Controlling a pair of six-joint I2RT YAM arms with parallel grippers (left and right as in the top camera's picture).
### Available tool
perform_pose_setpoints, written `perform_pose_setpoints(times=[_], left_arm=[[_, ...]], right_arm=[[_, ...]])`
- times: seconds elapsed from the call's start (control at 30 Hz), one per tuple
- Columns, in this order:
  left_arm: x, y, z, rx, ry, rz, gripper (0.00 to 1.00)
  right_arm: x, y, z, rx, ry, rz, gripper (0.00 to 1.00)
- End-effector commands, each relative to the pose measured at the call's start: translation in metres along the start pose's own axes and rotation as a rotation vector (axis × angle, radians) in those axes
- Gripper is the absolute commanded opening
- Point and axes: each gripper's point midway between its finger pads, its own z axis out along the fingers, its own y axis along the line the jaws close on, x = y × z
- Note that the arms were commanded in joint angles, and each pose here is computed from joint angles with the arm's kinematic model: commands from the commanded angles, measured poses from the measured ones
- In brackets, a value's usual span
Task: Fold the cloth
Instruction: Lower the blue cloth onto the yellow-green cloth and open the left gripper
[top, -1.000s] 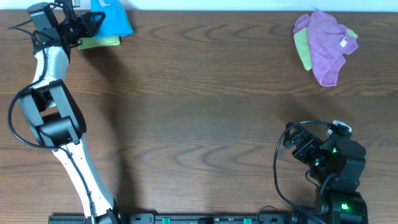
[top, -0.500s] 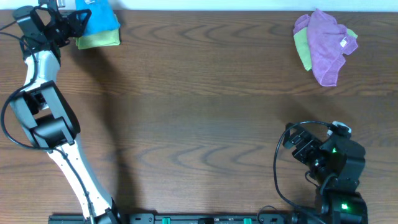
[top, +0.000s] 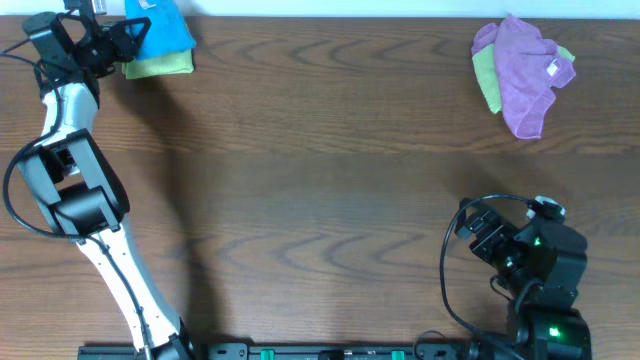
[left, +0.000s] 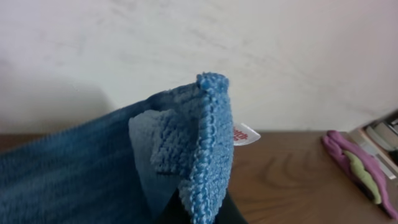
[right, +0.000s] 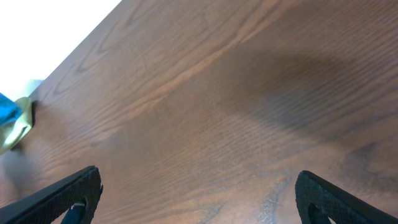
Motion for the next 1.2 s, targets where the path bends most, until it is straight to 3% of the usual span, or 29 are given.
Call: perform_pose_setpoints(times=[0.0, 0.87, 1.17], left_arm=[[-0.01, -0.012, -0.001, 0.077, -0.013, -0.004, 0.06], [0.003, -0.029, 0.003, 0.171, 0.039, -0.064, 0.05], [0.028, -0.003, 0.011, 0.144, 0.042, -0.147, 0.06]], right_arm=[[-0.001, -0.001, -0.001, 0.009, -0.002, 0.023, 0.99], [0.008, -0.012, 0.009, 0.062, 0.061, 0.04, 0.99], [0.011, -0.012, 0.014, 0.06, 0.087, 0.046, 0.99]])
